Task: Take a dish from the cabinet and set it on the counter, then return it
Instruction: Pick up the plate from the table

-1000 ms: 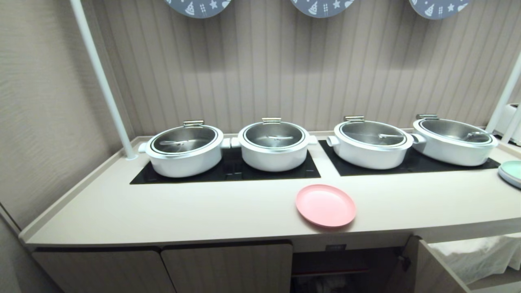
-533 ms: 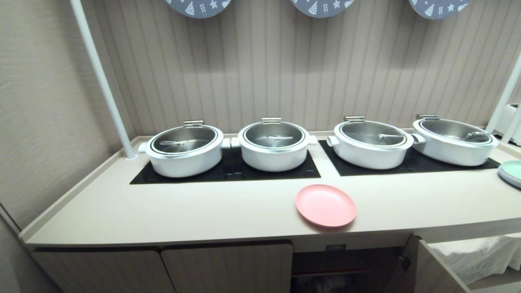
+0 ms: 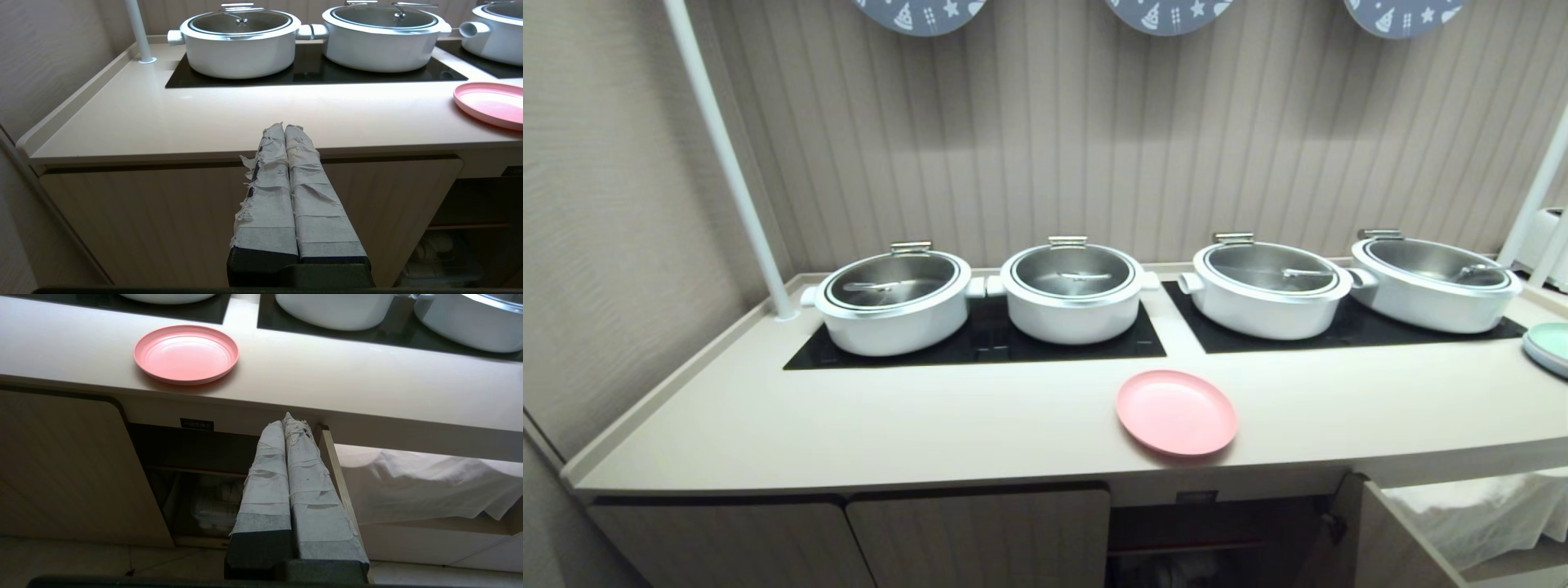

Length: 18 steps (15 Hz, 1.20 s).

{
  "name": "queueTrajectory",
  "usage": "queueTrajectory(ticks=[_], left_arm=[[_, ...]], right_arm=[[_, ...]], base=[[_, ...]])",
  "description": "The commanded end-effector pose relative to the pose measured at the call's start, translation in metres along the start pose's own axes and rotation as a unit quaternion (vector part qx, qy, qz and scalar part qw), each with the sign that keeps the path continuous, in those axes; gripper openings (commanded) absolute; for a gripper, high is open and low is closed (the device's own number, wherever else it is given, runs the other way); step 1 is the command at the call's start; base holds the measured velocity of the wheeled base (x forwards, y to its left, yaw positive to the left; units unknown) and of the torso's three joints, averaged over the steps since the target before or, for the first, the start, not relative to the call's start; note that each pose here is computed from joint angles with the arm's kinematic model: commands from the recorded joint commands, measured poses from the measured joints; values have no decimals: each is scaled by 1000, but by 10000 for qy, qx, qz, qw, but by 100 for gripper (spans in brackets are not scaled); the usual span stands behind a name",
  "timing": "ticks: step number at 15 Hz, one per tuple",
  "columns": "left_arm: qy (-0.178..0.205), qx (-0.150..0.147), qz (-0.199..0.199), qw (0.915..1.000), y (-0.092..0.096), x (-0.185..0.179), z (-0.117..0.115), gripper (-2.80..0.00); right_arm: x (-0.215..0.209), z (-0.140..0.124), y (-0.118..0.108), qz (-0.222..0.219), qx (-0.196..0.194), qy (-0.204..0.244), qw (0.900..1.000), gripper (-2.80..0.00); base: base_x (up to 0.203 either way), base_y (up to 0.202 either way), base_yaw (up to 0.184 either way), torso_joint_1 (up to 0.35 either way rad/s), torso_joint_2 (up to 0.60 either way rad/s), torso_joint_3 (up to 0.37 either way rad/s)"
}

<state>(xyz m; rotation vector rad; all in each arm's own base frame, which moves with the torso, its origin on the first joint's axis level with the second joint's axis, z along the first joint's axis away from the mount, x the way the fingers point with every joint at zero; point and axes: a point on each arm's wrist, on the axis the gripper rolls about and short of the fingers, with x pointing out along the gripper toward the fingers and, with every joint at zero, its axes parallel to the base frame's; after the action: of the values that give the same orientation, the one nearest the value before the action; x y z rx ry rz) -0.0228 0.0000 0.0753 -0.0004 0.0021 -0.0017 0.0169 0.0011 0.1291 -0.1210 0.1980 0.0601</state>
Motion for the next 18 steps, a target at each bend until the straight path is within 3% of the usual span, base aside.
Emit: queueTrajectory(ticks=[1, 4, 7, 11, 13, 18], left_arm=[[-3, -5, 6, 10000, 0, 0, 0, -280], [-3, -6, 6, 10000, 0, 0, 0, -280], [-3, 2, 8, 10000, 0, 0, 0, -280], [-3, -4, 1, 10000, 0, 0, 0, -280], [-3, -1, 1, 10000, 0, 0, 0, -280], [-3, 1, 2, 10000, 0, 0, 0, -280]], right_arm=[[16, 11, -2, 41, 26, 452, 9990, -280], [40, 31, -7, 151, 64, 742, 9971, -280], [74, 56, -11, 419, 40, 628, 9971, -280], [108, 94, -16, 1335, -80, 251, 9907, -280], [119, 99, -16, 1730, -51, 380, 9842, -280], [173, 98, -14, 2019, -98, 934, 9749, -280]], base=[[0, 0, 0, 0, 0, 0], [0, 0, 0, 0, 0, 0], [0, 0, 0, 0, 0, 0], [0, 0, 0, 0, 0, 0], [0, 0, 0, 0, 0, 0], [0, 0, 0, 0, 0, 0]])
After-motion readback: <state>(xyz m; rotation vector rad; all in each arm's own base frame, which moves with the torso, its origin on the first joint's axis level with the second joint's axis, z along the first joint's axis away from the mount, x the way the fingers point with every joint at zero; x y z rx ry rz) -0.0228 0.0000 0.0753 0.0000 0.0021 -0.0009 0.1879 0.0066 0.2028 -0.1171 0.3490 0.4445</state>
